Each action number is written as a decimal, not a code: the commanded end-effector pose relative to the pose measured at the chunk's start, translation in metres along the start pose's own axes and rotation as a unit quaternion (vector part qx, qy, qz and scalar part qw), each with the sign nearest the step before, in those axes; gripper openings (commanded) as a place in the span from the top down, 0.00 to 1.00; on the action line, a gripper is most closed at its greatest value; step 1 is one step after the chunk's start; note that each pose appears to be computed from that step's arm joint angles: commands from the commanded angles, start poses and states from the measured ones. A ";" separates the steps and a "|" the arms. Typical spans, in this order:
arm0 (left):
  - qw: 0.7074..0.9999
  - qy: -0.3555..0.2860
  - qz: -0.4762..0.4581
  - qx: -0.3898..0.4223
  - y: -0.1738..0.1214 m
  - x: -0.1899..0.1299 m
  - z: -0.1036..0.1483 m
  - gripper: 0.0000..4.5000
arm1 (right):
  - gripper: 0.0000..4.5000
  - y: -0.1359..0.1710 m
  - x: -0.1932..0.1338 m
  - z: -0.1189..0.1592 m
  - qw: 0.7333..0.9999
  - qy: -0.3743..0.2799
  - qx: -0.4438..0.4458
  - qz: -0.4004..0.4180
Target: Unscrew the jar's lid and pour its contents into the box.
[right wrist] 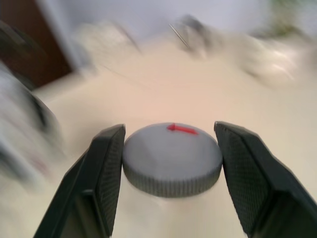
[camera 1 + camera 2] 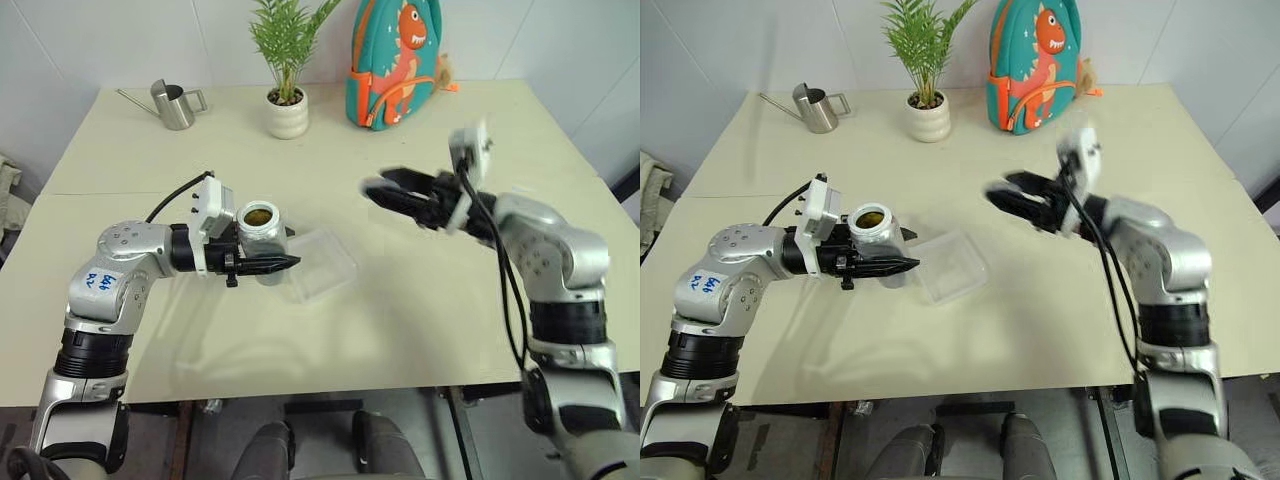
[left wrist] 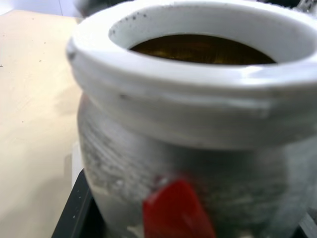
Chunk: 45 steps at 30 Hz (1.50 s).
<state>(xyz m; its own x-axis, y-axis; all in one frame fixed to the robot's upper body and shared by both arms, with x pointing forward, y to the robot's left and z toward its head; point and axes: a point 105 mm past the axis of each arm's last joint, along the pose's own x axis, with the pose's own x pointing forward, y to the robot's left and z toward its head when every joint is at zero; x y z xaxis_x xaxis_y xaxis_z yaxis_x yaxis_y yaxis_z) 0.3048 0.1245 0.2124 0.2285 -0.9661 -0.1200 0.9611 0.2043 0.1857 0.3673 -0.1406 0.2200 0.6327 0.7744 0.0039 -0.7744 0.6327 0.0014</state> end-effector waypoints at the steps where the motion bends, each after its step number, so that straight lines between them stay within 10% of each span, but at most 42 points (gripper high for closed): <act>1: 1.000 -0.018 0.004 0.018 0.003 -0.003 0.015 0.55 | 0.42 -0.039 -0.028 -0.022 0.994 0.002 -0.041 -0.102; 8: 1.000 -0.023 0.007 0.020 0.011 -0.002 0.020 0.55 | 0.42 -0.094 -0.084 -0.080 0.954 -0.003 -0.019 -0.299; 11: 0.999 -0.020 0.013 0.021 0.014 -0.003 0.021 0.55 | 0.22 -0.096 -0.094 -0.086 0.949 -0.015 -0.005 -0.316; 14: 0.999 -0.018 0.015 0.021 0.016 -0.005 0.020 0.55 | 0.01 -0.089 -0.095 -0.086 0.956 0.001 -0.027 -0.293; 31: 0.993 0.007 0.093 0.072 0.056 -0.019 0.014 0.55 | 0.01 0.031 -0.037 0.025 0.981 -0.050 -0.182 0.045; 45: 0.945 0.087 0.178 0.261 0.080 -0.003 0.006 0.55 | 0.01 0.074 -0.027 -0.011 0.975 0.030 -0.156 0.157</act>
<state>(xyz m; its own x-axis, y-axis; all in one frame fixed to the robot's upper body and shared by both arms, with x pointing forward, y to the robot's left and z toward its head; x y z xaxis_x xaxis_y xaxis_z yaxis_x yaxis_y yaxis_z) 0.3804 0.1471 0.2242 0.5762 -0.8048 -0.1425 0.6825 0.3779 0.6256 0.2990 -0.1125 0.1987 0.3791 0.9181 -0.1161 -0.9032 0.3398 -0.2621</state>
